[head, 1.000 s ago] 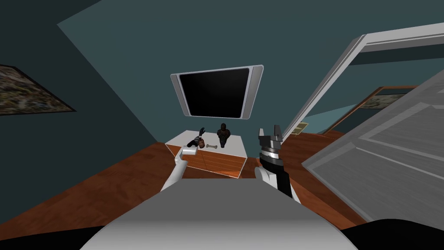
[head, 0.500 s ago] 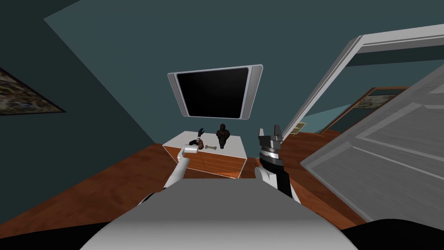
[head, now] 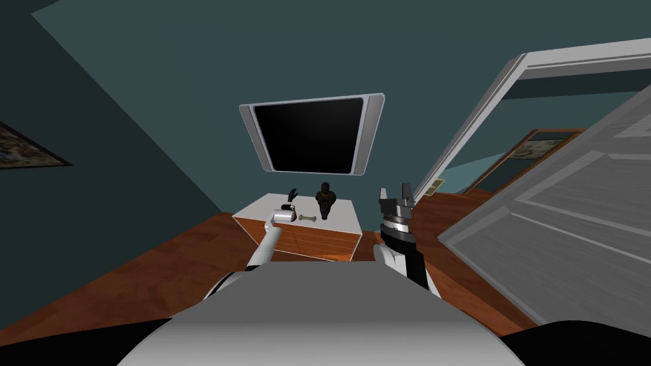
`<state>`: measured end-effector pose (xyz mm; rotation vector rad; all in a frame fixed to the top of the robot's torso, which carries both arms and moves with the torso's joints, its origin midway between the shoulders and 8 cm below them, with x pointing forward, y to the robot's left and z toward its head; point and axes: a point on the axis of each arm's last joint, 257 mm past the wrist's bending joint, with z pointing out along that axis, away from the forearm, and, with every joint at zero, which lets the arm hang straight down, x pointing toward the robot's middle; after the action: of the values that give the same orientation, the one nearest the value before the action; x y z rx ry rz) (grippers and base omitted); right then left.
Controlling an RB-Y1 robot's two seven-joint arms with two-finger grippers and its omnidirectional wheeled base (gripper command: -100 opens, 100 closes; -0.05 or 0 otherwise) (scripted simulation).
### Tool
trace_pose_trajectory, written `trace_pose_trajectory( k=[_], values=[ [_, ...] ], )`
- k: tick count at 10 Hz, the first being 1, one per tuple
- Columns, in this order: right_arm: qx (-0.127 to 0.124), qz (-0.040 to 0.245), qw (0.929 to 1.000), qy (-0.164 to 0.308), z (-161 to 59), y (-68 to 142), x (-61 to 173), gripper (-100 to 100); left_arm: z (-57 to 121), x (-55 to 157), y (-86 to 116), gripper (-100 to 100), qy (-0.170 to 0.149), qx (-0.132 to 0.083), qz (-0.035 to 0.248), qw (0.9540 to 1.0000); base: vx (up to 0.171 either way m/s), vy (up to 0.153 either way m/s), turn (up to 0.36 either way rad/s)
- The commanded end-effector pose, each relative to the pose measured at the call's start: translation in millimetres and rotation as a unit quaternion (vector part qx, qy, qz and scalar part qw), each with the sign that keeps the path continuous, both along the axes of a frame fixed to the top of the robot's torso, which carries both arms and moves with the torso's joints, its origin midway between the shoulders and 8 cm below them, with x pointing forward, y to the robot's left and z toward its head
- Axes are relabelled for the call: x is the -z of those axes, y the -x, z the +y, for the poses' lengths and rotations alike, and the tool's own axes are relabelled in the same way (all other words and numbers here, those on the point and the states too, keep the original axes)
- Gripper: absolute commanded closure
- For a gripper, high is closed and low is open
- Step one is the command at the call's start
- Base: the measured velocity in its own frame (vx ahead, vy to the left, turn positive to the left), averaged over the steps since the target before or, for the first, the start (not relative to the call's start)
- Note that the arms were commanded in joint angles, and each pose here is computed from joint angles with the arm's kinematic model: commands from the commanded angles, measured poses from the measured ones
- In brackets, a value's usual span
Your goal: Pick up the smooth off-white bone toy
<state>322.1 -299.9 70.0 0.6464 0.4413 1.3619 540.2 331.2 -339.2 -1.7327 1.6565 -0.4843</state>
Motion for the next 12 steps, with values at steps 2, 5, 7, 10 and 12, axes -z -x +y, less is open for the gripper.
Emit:
trace_pose_trajectory(
  k=[2, 5, 7, 10, 12],
  values=[
    [0.0, 0.0, 1.0, 0.0, 0.0, 0.0, 0.0, 0, -2.9, 18.0, 11.2, -100, 0.005, 0.0, 0.039, 0.9992, 0.05, 0.012, -0.035],
    [0.0, 0.0, 1.0, 0.0, 0.0, 0.0, 0.0, 0, -22.6, 48.3, 28.7, -100, 0.021, 0.007, 0.111, 0.9936, 0.063, 0.005, -0.06],
    [0.0, 0.0, 1.0, 0.0, 0.0, 0.0, 0.0, 0, -31.7, 59.6, 37.9, -100, 0.029, 0.011, 0.138, 0.9899, 0.068, 0.004, -0.023],
    [0.0, 0.0, 1.0, 0.0, 0.0, 0.0, 0.0, 0, -66.5, 84.3, 59.4, -100, 0.053, 0.026, 0.195, 0.979, 0.066, 0.007, -0.052],
    [0.0, 0.0, 1.0, 0.0, 0.0, 0.0, 0.0, 0, -89.9, 97.0, 72.3, -100, 0.069, 0.036, 0.22, 0.9723, 0.058, 0.002, -0.024]
  ],
)
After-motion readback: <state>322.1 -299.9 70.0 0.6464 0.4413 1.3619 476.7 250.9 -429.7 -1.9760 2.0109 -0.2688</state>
